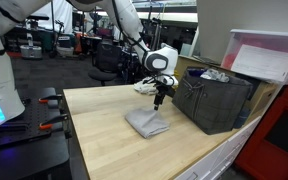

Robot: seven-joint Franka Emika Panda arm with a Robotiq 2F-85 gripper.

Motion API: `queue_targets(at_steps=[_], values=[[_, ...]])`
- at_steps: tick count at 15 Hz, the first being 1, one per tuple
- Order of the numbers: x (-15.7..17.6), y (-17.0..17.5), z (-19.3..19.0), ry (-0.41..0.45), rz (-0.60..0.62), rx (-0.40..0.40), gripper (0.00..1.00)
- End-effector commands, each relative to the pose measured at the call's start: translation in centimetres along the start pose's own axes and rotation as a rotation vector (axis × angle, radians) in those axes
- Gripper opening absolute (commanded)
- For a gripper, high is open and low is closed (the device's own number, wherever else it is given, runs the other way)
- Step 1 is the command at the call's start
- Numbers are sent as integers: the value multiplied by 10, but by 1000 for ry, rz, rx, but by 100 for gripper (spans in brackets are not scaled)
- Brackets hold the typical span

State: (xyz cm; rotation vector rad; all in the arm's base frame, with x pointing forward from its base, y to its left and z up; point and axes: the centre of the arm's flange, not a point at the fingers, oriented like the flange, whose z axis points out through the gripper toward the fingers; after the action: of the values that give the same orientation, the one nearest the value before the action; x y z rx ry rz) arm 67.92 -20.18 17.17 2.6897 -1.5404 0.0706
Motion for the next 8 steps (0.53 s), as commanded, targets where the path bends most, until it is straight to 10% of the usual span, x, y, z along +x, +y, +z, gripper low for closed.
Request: queue_targets(at_steps=[1, 8], values=[[6, 25, -24, 18, -11, 25, 100], [12, 79, 9, 28, 15, 7, 100]])
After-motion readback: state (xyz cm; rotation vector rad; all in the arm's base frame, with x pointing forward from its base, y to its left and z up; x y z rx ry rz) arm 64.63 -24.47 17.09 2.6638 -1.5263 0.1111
